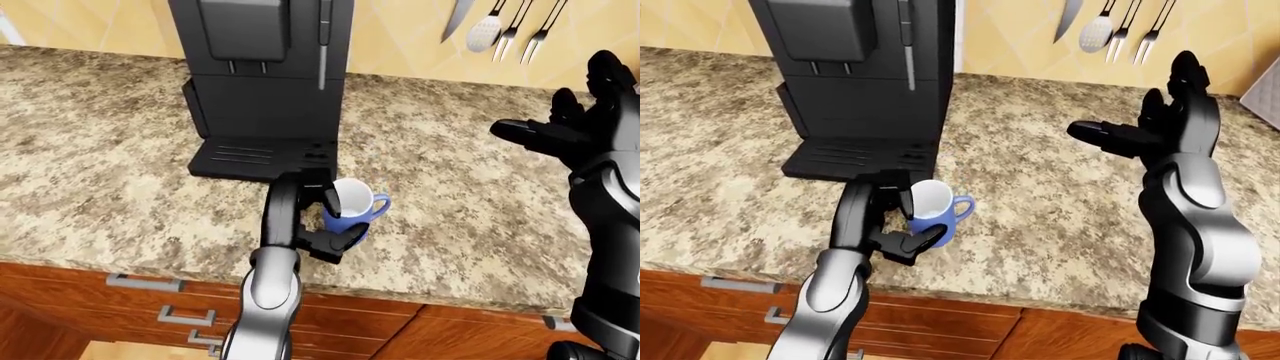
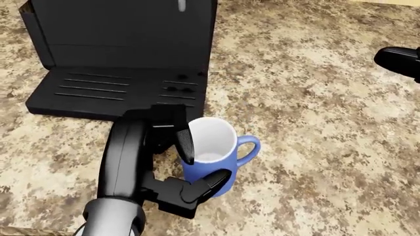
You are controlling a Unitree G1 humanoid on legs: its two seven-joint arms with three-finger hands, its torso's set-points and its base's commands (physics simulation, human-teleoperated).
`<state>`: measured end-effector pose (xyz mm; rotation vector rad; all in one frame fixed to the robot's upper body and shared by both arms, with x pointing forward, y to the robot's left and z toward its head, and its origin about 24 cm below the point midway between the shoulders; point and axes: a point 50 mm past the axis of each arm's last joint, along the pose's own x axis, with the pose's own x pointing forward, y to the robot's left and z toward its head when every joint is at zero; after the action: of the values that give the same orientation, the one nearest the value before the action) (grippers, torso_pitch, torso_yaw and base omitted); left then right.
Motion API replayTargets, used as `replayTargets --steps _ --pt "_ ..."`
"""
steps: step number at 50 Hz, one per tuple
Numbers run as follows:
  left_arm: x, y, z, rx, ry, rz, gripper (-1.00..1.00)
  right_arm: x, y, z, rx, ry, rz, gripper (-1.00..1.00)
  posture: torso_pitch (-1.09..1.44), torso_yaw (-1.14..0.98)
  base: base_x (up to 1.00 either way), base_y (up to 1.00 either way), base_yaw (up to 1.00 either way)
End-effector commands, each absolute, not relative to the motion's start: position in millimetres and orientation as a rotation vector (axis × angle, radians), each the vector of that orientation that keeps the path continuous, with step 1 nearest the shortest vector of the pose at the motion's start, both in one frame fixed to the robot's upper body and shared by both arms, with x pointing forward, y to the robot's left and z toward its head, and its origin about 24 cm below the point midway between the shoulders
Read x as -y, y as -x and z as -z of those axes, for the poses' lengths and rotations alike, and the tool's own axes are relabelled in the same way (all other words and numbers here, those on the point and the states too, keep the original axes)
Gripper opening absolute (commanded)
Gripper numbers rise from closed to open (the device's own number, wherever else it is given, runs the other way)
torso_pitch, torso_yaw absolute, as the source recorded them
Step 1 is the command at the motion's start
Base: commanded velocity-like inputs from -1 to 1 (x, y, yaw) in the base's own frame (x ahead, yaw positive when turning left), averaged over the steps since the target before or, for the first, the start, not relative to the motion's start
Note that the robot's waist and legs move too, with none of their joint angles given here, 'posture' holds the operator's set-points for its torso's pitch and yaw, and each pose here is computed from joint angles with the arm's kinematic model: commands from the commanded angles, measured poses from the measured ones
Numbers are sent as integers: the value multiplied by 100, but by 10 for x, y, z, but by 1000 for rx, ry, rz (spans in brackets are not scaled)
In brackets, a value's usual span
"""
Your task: Pick the mug from under the coffee machine dispenser and place it on the counter.
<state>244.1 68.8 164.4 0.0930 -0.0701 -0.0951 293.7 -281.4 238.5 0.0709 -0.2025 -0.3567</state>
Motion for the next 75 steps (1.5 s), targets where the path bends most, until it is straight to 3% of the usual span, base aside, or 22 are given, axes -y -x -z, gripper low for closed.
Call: replayTargets --steps 1,8,9,10,11,12,13,14,15,23,29,38,44,48,61,75 --pt "-641 -2420 -1725 111 -74 129 -100 2816 -2883 -2578 297 -59 358 100 0 0 0 0 0" --pt "-631 -2412 -1720 105 -77 141 -100 2820 -2879 -2600 299 -59 359 100 0 0 0 0 0" --pt "-634 -2412 -1719 104 -76 140 -87 2821 -2880 -2598 299 -59 360 100 0 0 0 0 0" --pt "-637 -2413 -1721 105 -74 139 -44 2821 -2880 -2593 298 -58 360 100 0 0 0 0 0" --pt "-639 -2411 -1724 106 -74 138 -37 2817 -2878 -2596 298 -58 359 100 0 0 0 0 0" --pt "-639 -2407 -1725 106 -75 139 -2 2815 -2877 -2599 299 -58 358 100 0 0 0 0 0" --pt "-639 -2406 -1723 106 -72 141 71 2817 -2879 -2595 299 -58 358 100 0 0 0 0 0" --pt "-639 -2406 -1722 106 -72 141 75 2818 -2879 -2592 298 -58 358 100 0 0 0 0 0" --pt "-638 -2404 -1724 106 -71 142 100 2820 -2881 -2591 298 -58 359 100 0 0 0 0 0" --pt "-638 -2388 -1729 110 -74 147 100 2823 -2876 -2604 300 -57 359 100 0 0 0 0 0" --pt "-652 -2386 -1760 122 -76 142 79 2819 -2875 -2606 300 -56 357 100 0 0 0 0 0" --pt "-769 -2446 -1935 184 -74 96 73 2818 -2875 -2597 299 -55 355 100 0 0 0 0 0" --pt "-868 -2424 -2113 238 -67 76 77 2819 -2873 -2601 300 -54 355 100 0 0 0 0 0" --pt "-941 -2423 -2243 277 -55 75 100 2820 -2869 -2604 300 -54 355 100 0 0 0 0 0" --pt "-1193 -2303 -2679 383 -69 73 100 2824 -2871 -2632 304 -54 358 100 0 0 0 0 0" --pt "-1790 -2405 -3274 528 -84 -105 100 2826 -2864 -2643 305 -51 359 100 0 0 0 0 0"
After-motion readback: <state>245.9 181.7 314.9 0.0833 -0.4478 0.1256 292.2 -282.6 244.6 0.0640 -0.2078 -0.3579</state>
